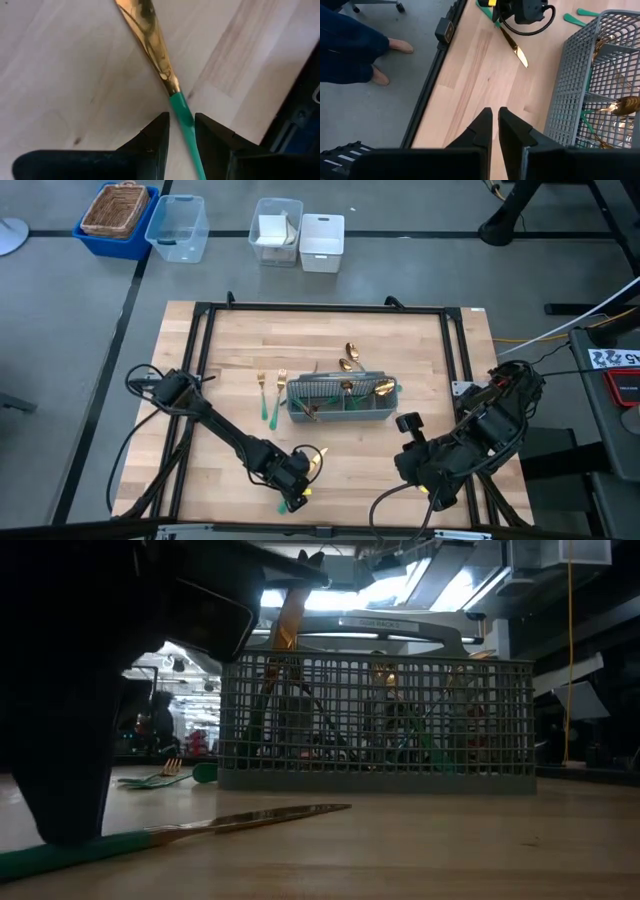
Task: Sort silverware
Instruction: Put the green knife into the gray utensil holder
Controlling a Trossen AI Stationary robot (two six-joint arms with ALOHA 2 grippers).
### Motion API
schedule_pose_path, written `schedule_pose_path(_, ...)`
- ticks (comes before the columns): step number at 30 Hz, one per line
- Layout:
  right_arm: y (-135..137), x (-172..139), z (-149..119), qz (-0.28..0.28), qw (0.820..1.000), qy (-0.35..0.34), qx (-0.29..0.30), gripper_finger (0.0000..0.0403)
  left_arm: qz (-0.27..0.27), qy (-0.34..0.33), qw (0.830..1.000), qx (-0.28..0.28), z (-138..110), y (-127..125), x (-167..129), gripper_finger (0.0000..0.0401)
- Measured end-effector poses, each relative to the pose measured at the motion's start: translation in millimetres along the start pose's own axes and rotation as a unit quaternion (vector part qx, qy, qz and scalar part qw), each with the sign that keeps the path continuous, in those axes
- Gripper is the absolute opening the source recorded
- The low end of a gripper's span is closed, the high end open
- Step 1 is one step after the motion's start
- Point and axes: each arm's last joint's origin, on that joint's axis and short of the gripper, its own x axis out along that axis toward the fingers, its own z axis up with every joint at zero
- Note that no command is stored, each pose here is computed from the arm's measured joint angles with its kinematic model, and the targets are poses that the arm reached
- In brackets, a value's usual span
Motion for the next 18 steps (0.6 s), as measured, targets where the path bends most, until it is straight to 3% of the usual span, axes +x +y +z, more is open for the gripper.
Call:
schedule_pose_path(14,-0.2,0.0,0.0,-0.003,1.000,-0.001,0.000,0.0033,-0.003,-0.002,0.999,-0.044,1.6,0.1,-0.5,0.0086)
schedule_pose_path(18,-0.2,0.0,0.0,-0.003,1.000,-0.001,0.000,0.0033,-0.003,-0.002,1.000,-0.014,1.5,0.0,-0.4,0.0086)
